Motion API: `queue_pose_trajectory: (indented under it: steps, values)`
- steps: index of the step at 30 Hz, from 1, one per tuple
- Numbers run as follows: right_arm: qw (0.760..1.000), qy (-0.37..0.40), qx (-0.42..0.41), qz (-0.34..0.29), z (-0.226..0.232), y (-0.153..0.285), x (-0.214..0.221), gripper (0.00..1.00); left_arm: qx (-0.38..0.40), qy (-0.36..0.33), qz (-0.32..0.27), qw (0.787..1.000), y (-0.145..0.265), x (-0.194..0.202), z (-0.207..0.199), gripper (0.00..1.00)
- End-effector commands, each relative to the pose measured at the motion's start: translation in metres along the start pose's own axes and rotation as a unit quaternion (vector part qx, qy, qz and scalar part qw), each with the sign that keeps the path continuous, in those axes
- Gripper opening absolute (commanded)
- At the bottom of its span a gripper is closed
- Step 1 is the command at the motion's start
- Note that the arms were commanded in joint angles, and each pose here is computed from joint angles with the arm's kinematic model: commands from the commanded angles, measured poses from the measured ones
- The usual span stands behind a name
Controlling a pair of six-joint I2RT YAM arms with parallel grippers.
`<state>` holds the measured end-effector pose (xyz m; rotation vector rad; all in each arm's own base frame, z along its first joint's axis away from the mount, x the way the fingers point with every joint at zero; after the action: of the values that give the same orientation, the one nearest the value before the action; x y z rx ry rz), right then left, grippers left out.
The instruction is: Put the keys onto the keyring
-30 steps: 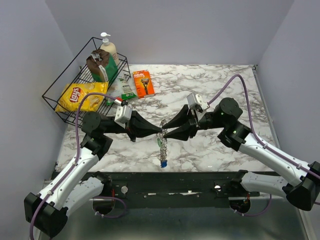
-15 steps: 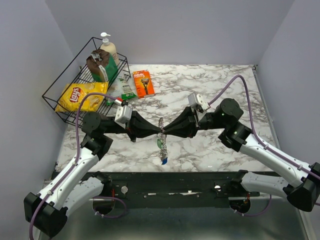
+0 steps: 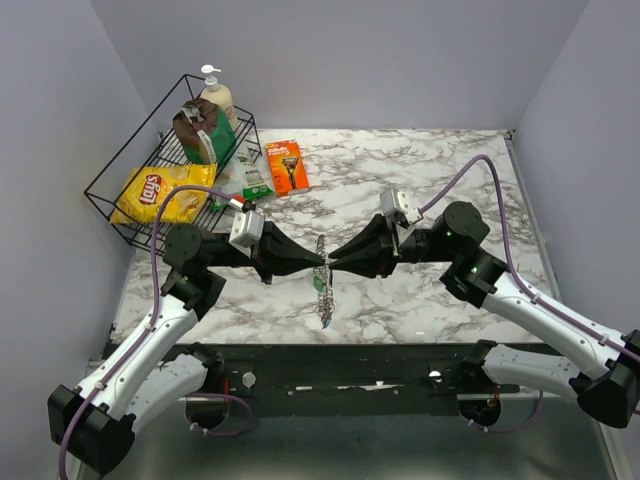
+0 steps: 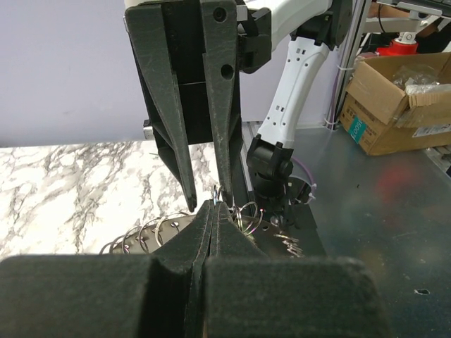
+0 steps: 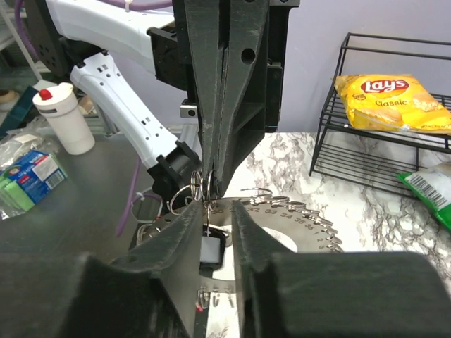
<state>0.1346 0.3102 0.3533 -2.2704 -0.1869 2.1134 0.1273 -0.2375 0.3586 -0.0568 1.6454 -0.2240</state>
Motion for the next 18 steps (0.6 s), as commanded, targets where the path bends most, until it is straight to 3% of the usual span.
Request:
queue_pose_trajectory:
  steps: [1, 5, 11, 18]
  values:
    - [1.000, 0.004, 0.008, -0.002, -0.0019, 0.0000, 0.0013, 0.28, -0.004, -0.036, -0.020, 0.999, -0.0012, -0.0128, -0.0021, 0.00]
    - [1.000, 0.001, 0.005, -0.002, -0.0016, -0.0005, 0.0015, 0.26, -0.003, -0.034, -0.019, 0.999, -0.0015, -0.0117, -0.0012, 0.00]
    - [1.000, -0.003, 0.006, -0.006, -0.0031, -0.0025, 0.0004, 0.32, -0.002, -0.032, -0.019, 0.999, -0.0022, -0.0109, -0.0016, 0.00]
    - [1.000, -0.016, 0.000, -0.010, -0.0029, -0.0051, 0.0010, 0.24, -0.003, -0.028, -0.017, 0.999, -0.0026, -0.0087, -0.0002, 0.00]
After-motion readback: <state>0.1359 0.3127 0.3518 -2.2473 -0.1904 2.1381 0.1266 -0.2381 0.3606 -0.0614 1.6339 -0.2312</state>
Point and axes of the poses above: each gripper's point midway between its finger pads, its own y axis back along the fingers, its own z axis along the line the jaws close on, x = y × z, the point moved 2 cm from there along y, back along the fingers, and after that the axes turned 5 degrees about y, right-handed, at the moved point
